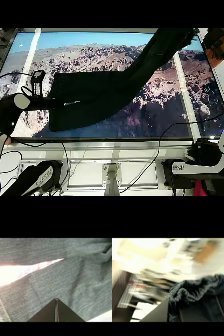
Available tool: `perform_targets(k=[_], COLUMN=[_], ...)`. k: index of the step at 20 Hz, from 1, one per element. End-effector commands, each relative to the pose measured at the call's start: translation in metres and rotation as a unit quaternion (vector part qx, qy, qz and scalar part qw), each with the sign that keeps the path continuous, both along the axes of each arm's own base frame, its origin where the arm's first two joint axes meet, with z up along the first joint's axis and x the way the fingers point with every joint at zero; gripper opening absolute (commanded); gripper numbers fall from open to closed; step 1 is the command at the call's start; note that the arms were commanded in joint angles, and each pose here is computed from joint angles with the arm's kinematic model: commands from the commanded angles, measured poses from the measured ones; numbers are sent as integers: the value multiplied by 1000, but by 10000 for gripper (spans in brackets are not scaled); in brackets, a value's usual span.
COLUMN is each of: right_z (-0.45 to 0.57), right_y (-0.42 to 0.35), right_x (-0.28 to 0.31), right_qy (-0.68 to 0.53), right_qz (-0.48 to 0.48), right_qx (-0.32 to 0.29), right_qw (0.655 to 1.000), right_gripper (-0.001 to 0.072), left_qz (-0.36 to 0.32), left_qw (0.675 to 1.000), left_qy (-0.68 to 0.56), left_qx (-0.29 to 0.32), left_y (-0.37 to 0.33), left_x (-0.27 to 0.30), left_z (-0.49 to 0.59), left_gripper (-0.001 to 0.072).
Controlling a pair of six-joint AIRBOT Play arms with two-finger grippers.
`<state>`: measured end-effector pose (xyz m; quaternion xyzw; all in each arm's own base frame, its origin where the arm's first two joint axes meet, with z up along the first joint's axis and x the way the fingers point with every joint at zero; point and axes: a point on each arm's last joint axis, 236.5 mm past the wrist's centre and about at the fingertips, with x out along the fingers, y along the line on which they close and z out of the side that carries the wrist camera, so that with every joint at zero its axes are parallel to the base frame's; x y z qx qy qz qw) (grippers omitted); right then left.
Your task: Fold the clothes and pants, and hang the long-sleeved shirts on hangers.
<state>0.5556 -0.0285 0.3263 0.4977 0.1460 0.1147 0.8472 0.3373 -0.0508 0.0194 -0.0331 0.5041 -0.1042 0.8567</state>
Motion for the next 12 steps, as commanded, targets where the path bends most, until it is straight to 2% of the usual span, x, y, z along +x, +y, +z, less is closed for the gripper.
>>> perform_targets(k=[1,2,3,5,7,9,12], right_z=[-135,-181,-212,-263,-307,-342,-363], right_y=[-87,-115,-131,-132,-128,-127,-126], right_x=[-61,-104,-139,-192,-236,-258,-257], right_qy=[300,407,481,577,646,673,662], right_qz=[-93,-99,-87,-27,11,24,34], right_qx=[-200,-254,-283,-279,-259,-243,-250], right_qw=[928,872,825,767,718,698,706], right_gripper=[57,57,57,58,58,59,59], left_qz=[-2,1,0,12,39,79,163], left_qw=[1000,1000,1000,999,995,988,971], left_qy=[3,11,21,53,80,93,121], left_qx=[3,2,4,2,-34,-96,-128], left_y=[3,5,8,22,31,40,75], left_x=[-1,-4,-9,-23,-38,-50,-70], left_z=[-1,-3,-6,-16,-26,-33,-51], left_gripper=[13,13,13,12,12,12,14])
